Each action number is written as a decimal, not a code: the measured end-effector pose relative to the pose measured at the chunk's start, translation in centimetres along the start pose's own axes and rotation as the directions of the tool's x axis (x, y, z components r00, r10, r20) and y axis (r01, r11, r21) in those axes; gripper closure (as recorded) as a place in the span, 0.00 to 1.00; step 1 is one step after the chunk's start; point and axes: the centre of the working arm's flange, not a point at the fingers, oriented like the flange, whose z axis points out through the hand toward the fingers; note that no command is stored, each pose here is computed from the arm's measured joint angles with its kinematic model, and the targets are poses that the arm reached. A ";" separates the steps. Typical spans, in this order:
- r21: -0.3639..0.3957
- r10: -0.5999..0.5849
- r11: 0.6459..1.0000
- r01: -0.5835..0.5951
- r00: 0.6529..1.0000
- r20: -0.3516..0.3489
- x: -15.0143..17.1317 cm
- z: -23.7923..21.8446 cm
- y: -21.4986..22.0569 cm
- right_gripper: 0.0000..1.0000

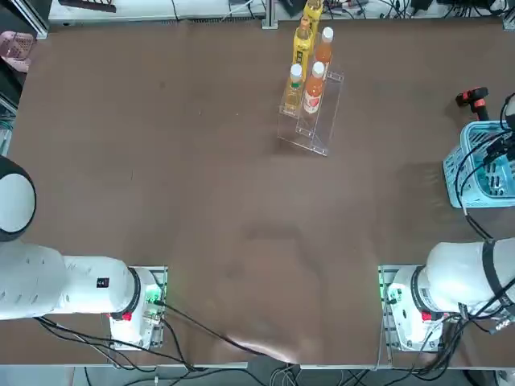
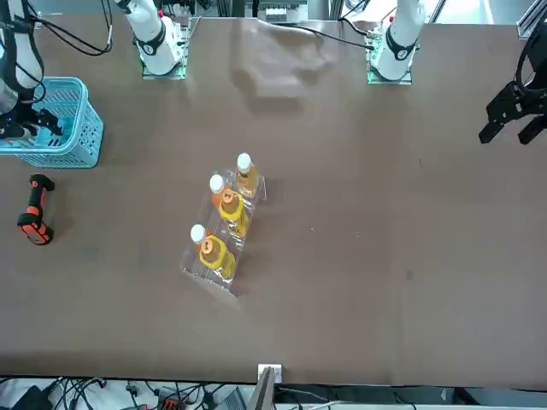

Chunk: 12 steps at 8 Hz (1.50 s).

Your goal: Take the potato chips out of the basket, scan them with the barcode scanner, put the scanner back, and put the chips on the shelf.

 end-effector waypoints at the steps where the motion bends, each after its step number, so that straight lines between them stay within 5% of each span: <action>1: 0.011 0.000 1.000 0.000 1.000 0.007 0.3 0.6 -0.4 0.00; 12: 0.037 0.014 0.999 -0.016 0.998 0.060 -1.6 5.4 -1.1 0.00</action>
